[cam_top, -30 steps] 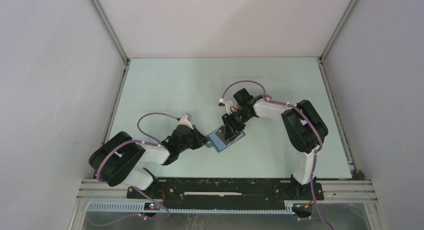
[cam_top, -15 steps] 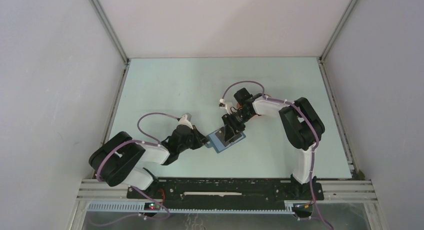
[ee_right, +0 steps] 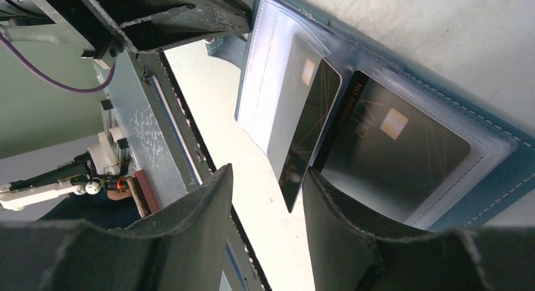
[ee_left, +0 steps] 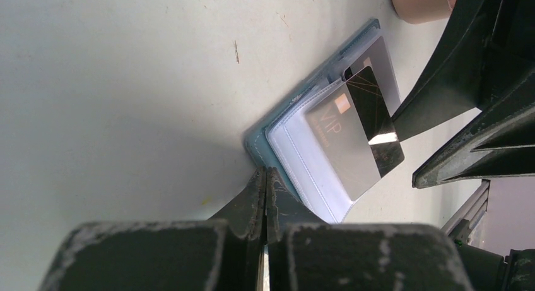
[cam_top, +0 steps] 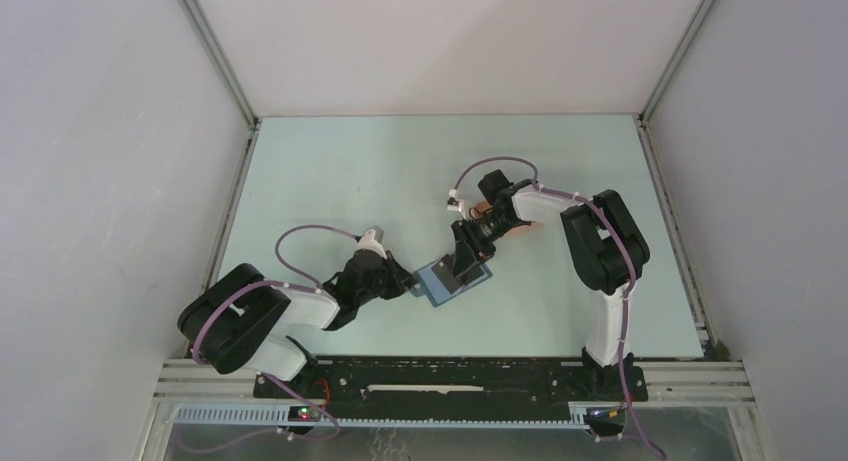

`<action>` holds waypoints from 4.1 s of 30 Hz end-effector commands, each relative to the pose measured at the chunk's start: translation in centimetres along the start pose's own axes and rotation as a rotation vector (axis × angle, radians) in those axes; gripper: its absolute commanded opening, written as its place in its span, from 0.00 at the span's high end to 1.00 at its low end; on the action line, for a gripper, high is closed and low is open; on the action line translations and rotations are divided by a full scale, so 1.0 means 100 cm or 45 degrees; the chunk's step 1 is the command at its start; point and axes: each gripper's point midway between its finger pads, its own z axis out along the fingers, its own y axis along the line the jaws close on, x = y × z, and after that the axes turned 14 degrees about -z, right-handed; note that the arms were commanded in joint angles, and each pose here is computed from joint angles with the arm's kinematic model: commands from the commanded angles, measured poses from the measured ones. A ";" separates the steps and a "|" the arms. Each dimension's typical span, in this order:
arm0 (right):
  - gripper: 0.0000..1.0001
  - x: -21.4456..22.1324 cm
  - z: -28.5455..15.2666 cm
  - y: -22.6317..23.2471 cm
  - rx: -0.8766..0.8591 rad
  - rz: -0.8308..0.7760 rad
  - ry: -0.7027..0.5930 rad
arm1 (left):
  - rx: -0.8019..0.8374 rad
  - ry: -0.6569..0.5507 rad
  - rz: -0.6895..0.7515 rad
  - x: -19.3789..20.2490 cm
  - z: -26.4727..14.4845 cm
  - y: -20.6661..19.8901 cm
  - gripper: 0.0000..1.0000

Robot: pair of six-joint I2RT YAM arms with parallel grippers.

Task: Put the credit cards into the card holder
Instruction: Insert the credit card into the card holder, then turn over the card slot in the card holder.

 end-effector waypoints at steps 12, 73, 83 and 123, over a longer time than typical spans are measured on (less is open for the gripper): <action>0.49 -0.006 -0.004 -0.006 0.137 -0.111 0.045 | -0.409 0.223 0.089 0.042 -0.023 0.091 1.00; 0.77 -0.009 -0.007 0.026 0.253 -1.212 0.042 | 0.558 -0.073 -0.133 -0.005 -0.094 -0.065 0.33; 0.85 -0.004 0.016 0.022 0.268 -1.224 0.151 | 0.511 0.003 -0.137 0.005 -0.080 -0.066 0.46; 0.91 0.007 0.039 0.015 0.258 -1.204 0.283 | 0.232 0.141 -0.196 0.022 -0.025 -0.039 0.60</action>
